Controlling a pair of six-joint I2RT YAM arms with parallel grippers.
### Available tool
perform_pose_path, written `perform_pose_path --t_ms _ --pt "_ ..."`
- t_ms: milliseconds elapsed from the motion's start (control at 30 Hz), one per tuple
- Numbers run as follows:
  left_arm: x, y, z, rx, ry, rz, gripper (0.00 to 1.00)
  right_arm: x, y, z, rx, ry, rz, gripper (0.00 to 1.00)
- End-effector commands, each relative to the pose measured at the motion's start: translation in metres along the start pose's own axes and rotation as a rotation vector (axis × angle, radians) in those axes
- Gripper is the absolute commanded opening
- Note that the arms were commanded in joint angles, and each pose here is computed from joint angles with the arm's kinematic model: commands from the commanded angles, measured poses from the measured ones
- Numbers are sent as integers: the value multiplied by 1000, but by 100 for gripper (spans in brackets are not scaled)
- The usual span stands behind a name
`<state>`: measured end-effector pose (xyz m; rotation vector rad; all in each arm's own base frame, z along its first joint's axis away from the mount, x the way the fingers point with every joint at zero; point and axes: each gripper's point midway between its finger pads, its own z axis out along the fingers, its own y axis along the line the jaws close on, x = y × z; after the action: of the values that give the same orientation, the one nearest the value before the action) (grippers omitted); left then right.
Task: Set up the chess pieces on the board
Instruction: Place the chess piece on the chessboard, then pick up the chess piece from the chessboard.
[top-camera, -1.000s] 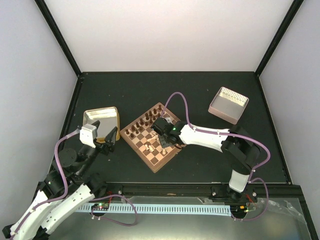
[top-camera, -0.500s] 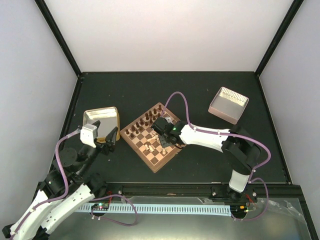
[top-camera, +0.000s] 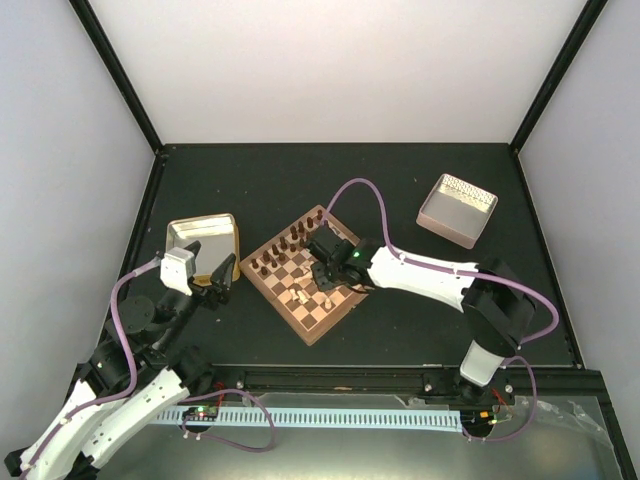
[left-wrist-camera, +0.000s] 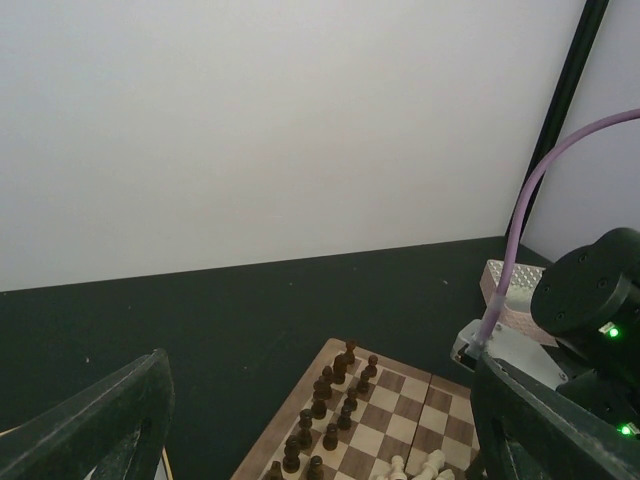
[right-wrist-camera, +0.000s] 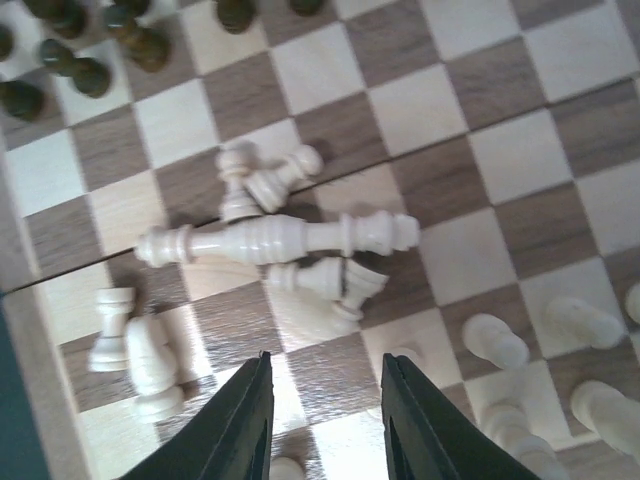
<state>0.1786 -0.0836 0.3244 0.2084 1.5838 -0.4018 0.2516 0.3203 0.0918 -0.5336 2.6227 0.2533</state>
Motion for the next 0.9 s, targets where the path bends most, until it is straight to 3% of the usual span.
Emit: perform_pose_path --t_ms 0,167,367,533,867 --pt "0 0 1 -6 7 5 83 -8 27 -8 -121 -2 -57 33" --pt "-1 0 1 -5 5 4 83 1 53 -9 -163 20 -165 37" --pt "0 0 1 -5 7 5 83 21 73 5 -159 92 -271 35" --pt "0 0 1 -4 6 5 83 31 72 17 -133 140 -285 28" --pt "-1 0 1 -3 5 4 83 39 71 34 -102 192 -301 29"
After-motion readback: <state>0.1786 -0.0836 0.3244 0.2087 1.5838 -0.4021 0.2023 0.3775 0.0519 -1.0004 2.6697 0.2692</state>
